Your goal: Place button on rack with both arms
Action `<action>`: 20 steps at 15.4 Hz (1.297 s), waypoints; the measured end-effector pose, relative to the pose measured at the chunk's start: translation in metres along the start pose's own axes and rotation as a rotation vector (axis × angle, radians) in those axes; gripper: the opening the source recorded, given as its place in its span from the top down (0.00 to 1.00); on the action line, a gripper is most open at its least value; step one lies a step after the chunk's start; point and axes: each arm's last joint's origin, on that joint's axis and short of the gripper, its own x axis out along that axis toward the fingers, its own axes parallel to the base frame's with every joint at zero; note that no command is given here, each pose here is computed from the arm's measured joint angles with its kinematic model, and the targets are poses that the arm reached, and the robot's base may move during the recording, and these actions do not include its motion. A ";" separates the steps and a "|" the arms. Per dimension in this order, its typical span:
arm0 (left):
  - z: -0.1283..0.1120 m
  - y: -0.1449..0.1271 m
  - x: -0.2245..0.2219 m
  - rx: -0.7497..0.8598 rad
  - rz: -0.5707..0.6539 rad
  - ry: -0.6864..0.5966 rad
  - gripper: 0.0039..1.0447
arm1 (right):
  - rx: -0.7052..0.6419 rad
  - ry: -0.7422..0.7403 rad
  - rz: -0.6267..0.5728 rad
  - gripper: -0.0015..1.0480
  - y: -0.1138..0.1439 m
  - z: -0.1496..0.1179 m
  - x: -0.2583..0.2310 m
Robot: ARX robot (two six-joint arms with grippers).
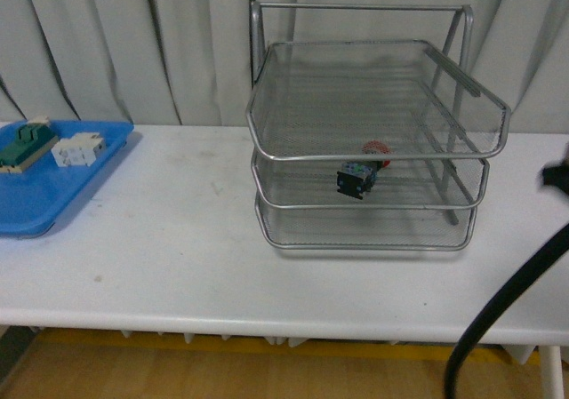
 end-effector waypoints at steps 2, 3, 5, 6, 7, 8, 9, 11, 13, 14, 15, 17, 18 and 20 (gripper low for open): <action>0.000 0.000 0.000 0.000 0.000 0.001 0.06 | -0.130 -0.242 -0.123 0.98 -0.027 -0.003 -0.043; 0.000 0.000 0.000 0.000 0.000 0.001 0.06 | -0.184 -0.286 -0.172 0.98 -0.039 -0.001 -0.067; 0.000 0.000 0.000 0.000 0.000 0.000 0.06 | -0.241 -0.346 -0.143 0.98 -0.033 -0.003 -0.093; 0.000 0.000 0.000 0.000 0.000 0.000 0.06 | -0.251 -0.365 -0.140 0.98 -0.033 -0.007 -0.099; 0.000 0.000 0.000 0.000 0.000 0.000 0.06 | -0.258 -0.359 -0.143 0.98 -0.034 -0.013 -0.101; 0.000 0.000 0.000 0.000 0.000 0.000 0.06 | -0.259 -0.343 -0.145 0.98 -0.036 -0.020 -0.102; 0.000 0.000 0.000 0.000 0.000 0.000 0.06 | -0.259 -0.344 -0.145 0.98 -0.036 -0.024 -0.105; 0.000 0.000 0.000 0.000 0.000 0.000 0.06 | -0.260 -0.355 -0.144 0.98 -0.036 -0.029 -0.110; 0.000 0.000 0.000 0.000 0.000 0.000 0.06 | -0.259 -0.349 -0.145 0.98 -0.037 -0.036 -0.113; 0.000 0.000 0.000 0.000 0.000 0.000 0.06 | -0.260 -0.352 -0.144 0.98 -0.037 -0.037 -0.115; 0.000 0.000 0.000 0.000 0.000 0.000 0.06 | -0.262 -0.377 -0.141 0.98 -0.038 -0.040 -0.116; 0.000 0.000 0.000 0.000 0.000 0.000 0.06 | -0.261 -0.365 -0.143 0.98 -0.039 -0.044 -0.117; 0.000 0.000 0.000 0.000 0.000 0.000 0.06 | -0.262 -0.372 -0.142 0.98 -0.038 -0.044 -0.120; 0.000 0.000 0.000 0.000 0.000 0.000 0.06 | -0.262 -0.366 -0.143 0.98 -0.038 -0.046 -0.122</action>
